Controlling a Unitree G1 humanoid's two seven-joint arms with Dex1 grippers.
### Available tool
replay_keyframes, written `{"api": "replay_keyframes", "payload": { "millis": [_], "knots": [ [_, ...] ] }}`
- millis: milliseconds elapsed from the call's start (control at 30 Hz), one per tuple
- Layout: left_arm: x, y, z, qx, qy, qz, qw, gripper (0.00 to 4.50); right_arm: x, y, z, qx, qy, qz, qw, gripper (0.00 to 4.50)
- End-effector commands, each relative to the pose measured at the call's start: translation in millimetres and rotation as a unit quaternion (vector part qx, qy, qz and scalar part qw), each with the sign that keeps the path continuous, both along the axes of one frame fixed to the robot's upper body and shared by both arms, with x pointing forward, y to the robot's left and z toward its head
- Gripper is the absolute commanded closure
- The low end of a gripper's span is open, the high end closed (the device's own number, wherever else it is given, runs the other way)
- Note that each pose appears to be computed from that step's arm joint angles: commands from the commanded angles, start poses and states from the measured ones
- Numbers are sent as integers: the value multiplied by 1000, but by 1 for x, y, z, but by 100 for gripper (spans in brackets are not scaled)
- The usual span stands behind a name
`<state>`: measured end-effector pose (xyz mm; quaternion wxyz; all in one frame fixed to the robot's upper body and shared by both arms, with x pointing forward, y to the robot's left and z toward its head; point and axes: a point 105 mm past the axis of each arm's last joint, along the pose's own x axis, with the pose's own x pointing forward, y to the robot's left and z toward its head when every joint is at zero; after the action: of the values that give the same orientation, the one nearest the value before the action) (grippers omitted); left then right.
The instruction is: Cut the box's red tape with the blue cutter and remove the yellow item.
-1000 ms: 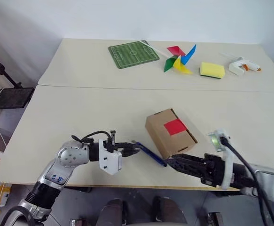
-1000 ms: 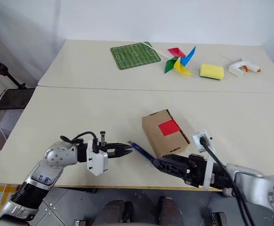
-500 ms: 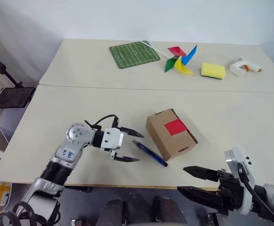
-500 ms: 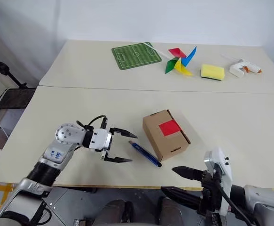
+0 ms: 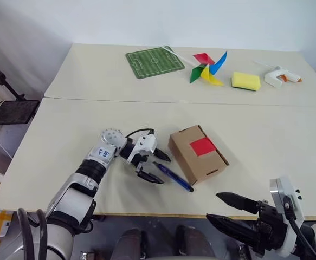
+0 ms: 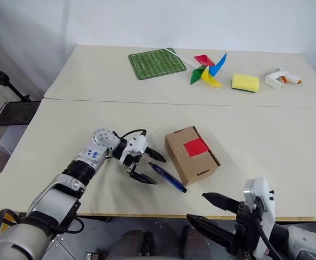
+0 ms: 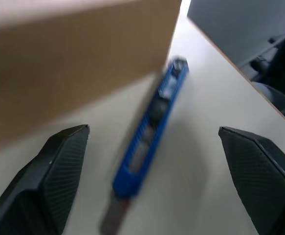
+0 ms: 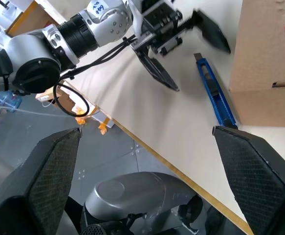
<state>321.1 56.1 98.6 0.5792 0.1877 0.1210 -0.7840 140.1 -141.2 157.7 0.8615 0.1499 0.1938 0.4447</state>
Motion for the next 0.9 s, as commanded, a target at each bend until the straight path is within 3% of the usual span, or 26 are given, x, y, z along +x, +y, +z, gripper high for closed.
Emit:
{"api": "replay_keyframes", "payload": {
  "millis": [33,100,200,567,733,900],
  "knots": [
    [-12,8,-9,55,44,-45,996,1,-2,4,9,12,-20,0,1000,0],
    [-10,9,-12,54,26,-43,997,1,-2,4,9,13,-21,-2,1000,0],
    [-10,13,-23,66,7,-33,997,54,-2,4,9,12,-23,-2,1000,0],
    [-16,20,-41,87,-15,-37,995,374,3,5,11,10,-32,3,999,0],
    [-14,17,-37,71,-35,-38,996,374,6,6,11,10,-34,5,999,0],
    [-16,12,-18,-2,-91,-42,995,374,5,8,11,18,-26,10,999,0]
  ]
}}
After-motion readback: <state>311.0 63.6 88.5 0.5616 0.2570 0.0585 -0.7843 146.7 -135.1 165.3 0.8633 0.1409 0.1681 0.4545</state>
